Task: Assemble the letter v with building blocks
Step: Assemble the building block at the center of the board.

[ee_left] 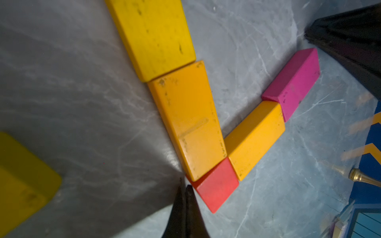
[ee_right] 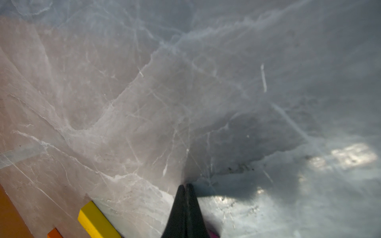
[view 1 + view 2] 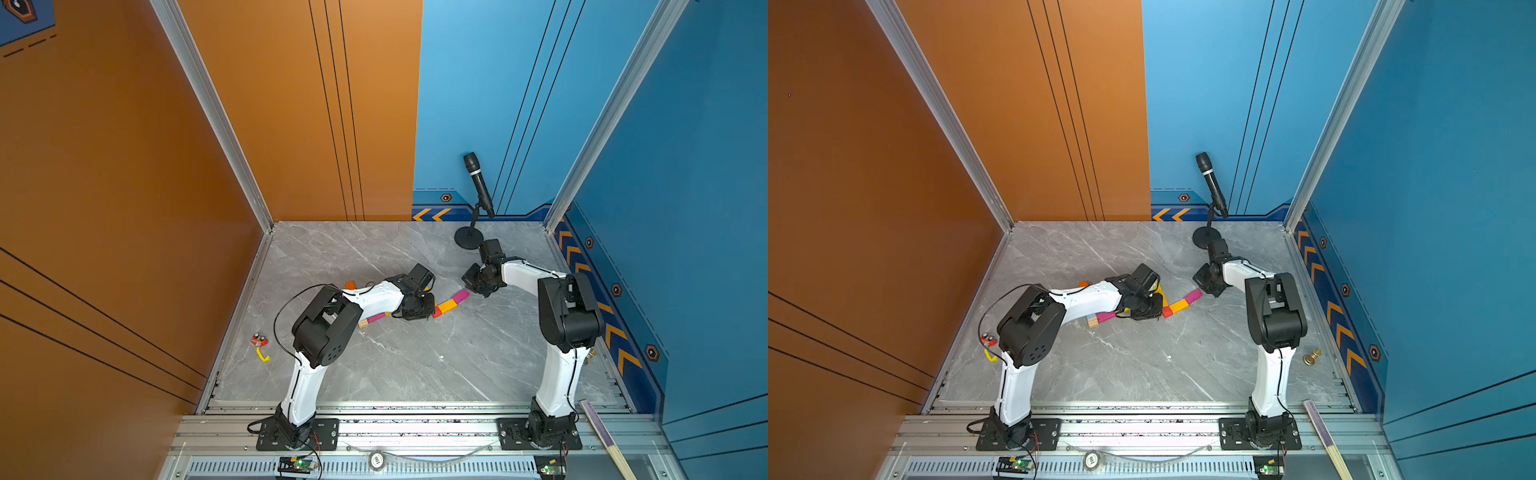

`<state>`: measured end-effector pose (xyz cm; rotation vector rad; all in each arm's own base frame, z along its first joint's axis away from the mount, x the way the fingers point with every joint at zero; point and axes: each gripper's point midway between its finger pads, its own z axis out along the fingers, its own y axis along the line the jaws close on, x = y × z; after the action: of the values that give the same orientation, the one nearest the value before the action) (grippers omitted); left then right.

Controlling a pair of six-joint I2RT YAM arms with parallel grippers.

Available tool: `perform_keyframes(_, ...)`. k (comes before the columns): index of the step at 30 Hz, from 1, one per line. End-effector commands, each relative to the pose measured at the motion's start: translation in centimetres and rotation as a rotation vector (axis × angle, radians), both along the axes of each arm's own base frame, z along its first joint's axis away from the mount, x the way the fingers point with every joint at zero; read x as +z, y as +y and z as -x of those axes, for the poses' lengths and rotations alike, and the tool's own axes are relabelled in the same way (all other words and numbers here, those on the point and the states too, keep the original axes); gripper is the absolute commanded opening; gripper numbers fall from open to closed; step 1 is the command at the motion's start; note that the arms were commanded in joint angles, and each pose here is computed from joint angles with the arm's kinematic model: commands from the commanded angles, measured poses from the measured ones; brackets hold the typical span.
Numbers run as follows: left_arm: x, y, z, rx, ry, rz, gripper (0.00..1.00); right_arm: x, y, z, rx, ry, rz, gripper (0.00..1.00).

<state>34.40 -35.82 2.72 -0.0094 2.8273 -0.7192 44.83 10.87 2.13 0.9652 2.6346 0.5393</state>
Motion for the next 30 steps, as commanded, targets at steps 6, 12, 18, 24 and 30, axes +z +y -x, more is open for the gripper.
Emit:
perform_keyframes(6, -0.6, 0.1, 0.1, 0.011, 0.025, -0.001, 0.0, -1.2, -0.2, 2.1, -0.003, 0.067, 0.014, 0.0)
perform_keyframes(12, -0.5, 1.2, 0.4, 0.026, 0.025, -0.012, 0.0, -1.0, -0.7, 2.3, -0.004, 0.071, 0.037, 0.0)
perform_keyframes(18, 0.5, 1.7, 0.3, 0.037, 0.001, -0.014, 0.0, -0.3, -1.5, 2.2, 0.001, 0.064, 0.069, 0.0)
perform_keyframes(24, 2.9, 2.3, -0.1, 0.044, -0.054, -0.024, 0.0, 1.7, -3.0, 1.9, -0.016, 0.024, 0.11, 0.0)
perform_keyframes(30, 7.5, 2.8, -1.4, 0.034, -0.17, -0.044, 0.0, 3.8, -4.8, 2.4, -0.054, -0.021, 0.149, 0.0)
